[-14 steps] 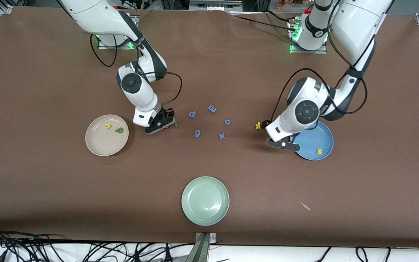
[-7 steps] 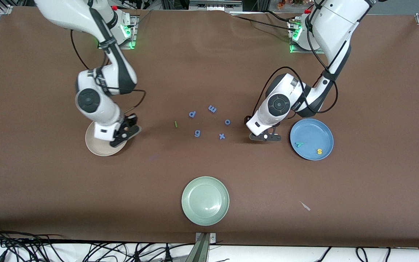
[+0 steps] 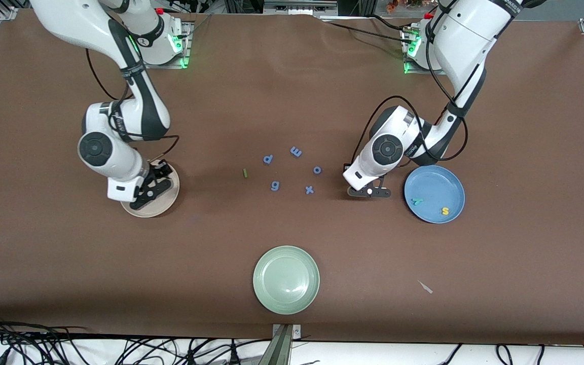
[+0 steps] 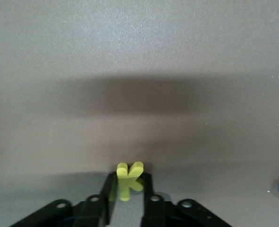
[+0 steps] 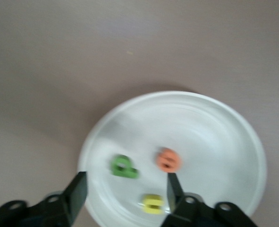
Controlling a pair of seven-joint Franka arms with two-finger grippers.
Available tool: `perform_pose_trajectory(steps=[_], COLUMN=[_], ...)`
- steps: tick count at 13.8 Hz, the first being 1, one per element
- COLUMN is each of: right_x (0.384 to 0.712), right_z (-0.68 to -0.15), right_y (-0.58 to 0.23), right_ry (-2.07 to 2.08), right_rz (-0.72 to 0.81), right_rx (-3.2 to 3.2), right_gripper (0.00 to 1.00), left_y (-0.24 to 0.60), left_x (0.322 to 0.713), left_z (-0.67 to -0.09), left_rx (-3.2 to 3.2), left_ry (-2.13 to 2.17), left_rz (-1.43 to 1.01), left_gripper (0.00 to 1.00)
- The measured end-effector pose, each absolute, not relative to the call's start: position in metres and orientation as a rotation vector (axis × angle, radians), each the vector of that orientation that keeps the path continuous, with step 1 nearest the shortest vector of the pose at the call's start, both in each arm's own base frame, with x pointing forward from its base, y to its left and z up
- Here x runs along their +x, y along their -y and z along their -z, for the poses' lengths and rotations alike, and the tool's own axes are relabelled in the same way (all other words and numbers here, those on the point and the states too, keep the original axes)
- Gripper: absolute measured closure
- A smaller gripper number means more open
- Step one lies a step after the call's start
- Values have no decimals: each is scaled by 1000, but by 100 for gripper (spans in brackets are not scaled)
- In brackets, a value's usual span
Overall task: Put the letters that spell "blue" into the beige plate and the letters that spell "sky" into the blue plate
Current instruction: 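Place the e on the white plate while the left gripper grasps the k, then drop the k in the blue plate while the right gripper grasps the l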
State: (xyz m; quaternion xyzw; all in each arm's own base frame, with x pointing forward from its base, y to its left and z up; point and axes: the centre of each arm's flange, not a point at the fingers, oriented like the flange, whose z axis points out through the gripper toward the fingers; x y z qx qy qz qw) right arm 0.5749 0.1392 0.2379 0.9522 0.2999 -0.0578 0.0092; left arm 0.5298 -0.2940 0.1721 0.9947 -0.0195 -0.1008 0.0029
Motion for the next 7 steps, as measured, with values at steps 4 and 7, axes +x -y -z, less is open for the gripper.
perform_pose_trajectory(steps=[4, 7], right_x=[549, 527], right_z=[-244, -242], right_y=[-241, -317], right_ry=[-743, -618], right_rz=[149, 61], right_rx=[3076, 3140], right_gripper=[19, 19], left_y=[293, 277], left_x=[533, 550], left_z=[-175, -203], left_rx=[3120, 3168], left_ry=[52, 53], left_rz=[309, 343], left_gripper=[77, 77])
